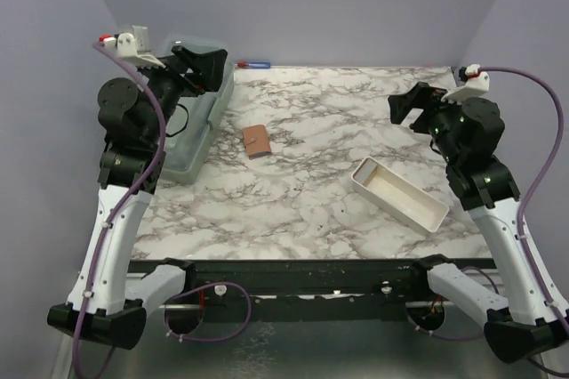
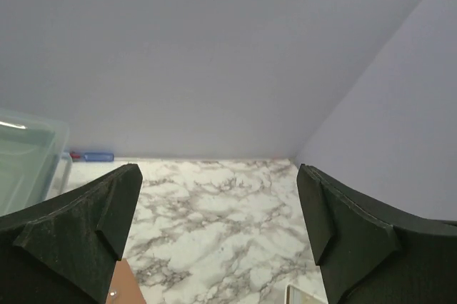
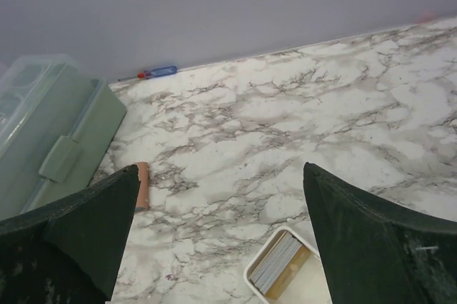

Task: Put the credit cards into the card holder
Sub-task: Move the card holder to the center of the board.

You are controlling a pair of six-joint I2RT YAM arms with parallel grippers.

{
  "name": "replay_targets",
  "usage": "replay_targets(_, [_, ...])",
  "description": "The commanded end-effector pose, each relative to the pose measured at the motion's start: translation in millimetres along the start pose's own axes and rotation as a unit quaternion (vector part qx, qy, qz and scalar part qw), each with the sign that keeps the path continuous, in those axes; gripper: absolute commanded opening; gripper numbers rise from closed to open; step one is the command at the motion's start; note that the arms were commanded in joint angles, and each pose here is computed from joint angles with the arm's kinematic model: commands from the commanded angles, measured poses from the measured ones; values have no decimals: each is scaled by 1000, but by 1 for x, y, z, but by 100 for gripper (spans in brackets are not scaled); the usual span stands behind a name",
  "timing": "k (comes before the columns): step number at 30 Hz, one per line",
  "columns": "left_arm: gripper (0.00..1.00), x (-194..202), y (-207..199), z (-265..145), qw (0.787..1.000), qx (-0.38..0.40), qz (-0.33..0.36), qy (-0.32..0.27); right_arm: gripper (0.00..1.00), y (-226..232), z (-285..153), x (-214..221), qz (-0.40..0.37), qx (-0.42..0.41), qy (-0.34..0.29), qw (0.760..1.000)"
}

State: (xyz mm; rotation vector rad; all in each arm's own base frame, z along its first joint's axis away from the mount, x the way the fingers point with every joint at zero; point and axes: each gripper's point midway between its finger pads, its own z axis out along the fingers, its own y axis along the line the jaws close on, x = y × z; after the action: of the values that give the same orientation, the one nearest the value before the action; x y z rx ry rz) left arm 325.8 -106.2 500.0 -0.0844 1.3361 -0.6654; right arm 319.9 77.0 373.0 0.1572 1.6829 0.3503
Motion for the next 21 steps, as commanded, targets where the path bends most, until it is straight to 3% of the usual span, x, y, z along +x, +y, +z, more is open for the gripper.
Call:
replay_targets(1, [99, 79, 18, 18, 989, -3, -32, 145, 100, -9, 20, 35, 0, 24, 59, 998])
replay_targets(10, [99, 226, 60, 13, 924, -76, -57, 371, 100, -29, 58, 123, 0, 91, 213, 973])
replay_targets(13, [99, 265, 85, 5, 900, -138, -27, 413, 100, -44, 63, 158, 7, 134, 265, 955])
replay_targets(17, [99, 315, 119, -7, 859, -204, -4, 469, 100, -45, 64, 199, 8, 129, 337, 933])
replay_targets(21, [99, 350, 155, -15, 822, -267, 19, 503, 100, -35, 67, 212, 35, 108, 353, 929])
